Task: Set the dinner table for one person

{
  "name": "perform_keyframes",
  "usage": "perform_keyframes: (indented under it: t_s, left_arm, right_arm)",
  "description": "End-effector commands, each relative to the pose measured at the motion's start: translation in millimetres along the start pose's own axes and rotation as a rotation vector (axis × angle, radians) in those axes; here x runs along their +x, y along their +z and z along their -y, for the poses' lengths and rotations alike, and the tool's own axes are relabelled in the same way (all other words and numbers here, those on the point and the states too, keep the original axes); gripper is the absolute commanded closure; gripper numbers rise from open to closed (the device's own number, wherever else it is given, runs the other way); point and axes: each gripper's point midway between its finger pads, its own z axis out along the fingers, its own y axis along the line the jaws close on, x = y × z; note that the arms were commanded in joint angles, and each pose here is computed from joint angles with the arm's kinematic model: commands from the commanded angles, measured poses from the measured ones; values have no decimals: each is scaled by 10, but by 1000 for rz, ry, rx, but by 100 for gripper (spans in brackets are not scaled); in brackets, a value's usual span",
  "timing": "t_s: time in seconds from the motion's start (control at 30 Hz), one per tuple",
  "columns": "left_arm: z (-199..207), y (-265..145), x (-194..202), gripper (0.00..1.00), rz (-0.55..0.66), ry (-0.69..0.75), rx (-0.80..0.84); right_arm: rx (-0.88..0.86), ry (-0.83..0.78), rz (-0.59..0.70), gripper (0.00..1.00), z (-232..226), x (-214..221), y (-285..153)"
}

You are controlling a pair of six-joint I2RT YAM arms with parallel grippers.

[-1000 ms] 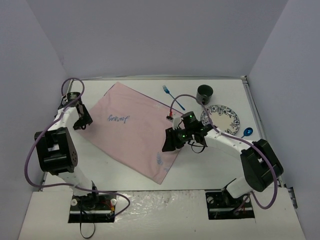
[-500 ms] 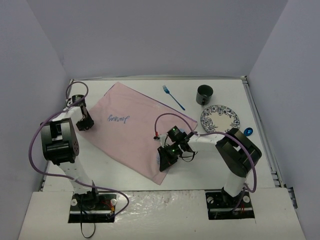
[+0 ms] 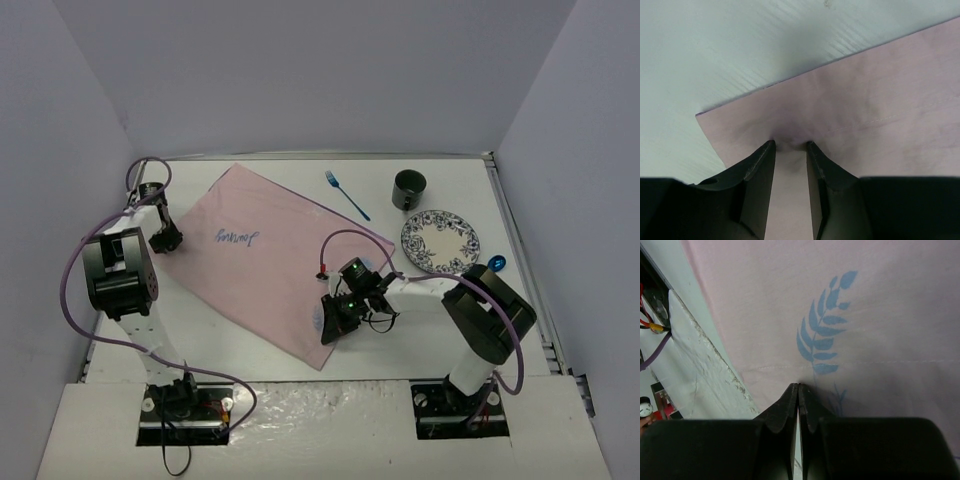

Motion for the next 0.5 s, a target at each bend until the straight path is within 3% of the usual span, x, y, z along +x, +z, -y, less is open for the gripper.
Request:
perform_keyframes:
  t_s: [0.0, 0.23, 0.47]
  left_arm:
    - [-39, 79, 10, 73, -11, -21, -17]
    - [10, -78, -91, 71, 20, -45, 12]
    - [15, -620, -438, 57, 118, -82, 40]
  right_arm:
    - [261, 65, -65, 99, 415, 354, -123]
    - [211, 3, 19, 99, 175, 29, -210]
    - [281, -30, 310, 88, -24, -706, -722]
